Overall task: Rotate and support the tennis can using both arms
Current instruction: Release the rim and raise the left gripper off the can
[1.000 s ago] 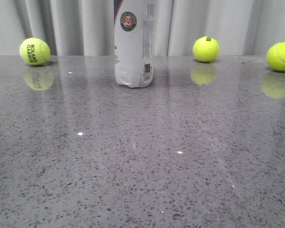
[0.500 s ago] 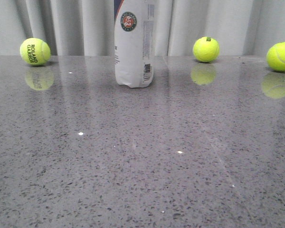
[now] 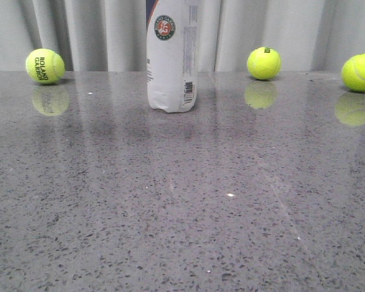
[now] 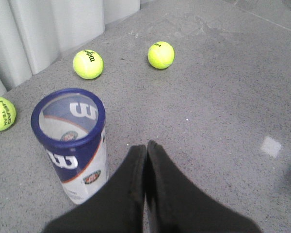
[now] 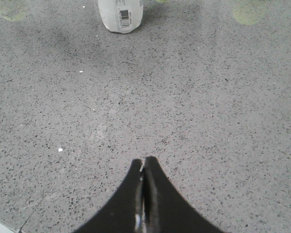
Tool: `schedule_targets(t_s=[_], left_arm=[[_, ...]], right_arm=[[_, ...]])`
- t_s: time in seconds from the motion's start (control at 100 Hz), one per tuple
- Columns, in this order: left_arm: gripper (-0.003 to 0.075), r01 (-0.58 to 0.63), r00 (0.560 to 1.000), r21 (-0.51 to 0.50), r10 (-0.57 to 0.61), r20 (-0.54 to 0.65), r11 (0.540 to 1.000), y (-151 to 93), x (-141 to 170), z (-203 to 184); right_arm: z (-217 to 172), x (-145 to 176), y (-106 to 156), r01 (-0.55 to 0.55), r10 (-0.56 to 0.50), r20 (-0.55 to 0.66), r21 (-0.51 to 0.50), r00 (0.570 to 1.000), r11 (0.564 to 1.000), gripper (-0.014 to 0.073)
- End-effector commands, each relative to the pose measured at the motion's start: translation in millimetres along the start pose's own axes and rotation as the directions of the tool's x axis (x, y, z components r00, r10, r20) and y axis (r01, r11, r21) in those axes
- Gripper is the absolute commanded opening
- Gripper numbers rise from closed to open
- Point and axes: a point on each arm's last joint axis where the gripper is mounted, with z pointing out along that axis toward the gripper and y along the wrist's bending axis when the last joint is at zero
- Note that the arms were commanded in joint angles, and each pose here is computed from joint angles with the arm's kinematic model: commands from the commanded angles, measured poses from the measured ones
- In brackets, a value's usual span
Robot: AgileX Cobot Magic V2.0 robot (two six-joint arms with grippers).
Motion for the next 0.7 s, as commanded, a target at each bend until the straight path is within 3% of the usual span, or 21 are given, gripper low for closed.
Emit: schedule_targets(t_s=[0.0, 0.17, 0.36, 0.69], left_arm=[[-0.002, 0.008, 0.989, -0.011, -0.006, 0.147, 1.0, -13, -3, -33], [-0.002, 0.021, 0.985, -0.084, -0.006, 0.171, 0.996, -14, 28, -43], [-0.002, 0.14, 0.978, -0.098, -0.122, 0.171, 0.985, -13, 57, -43], [-0.002, 0.114, 0.978, -0.195, -0.075, 0.193, 0.974, -8, 92, -39]], right_arm=[[-4, -14, 2, 0.017, -0.016, 0.091, -0.01, 0.996, 1.0, -0.0069], [-4, -14, 2, 0.017, -0.016, 0.091, -0.01, 0.996, 1.0, -0.0069], [-4, -14, 2, 0.017, -0.016, 0.091, -0.01, 0.996, 1.0, -0.0069], [-4, -14, 2, 0.017, -0.016, 0.091, -0.01, 0.996, 1.0, -0.0069]])
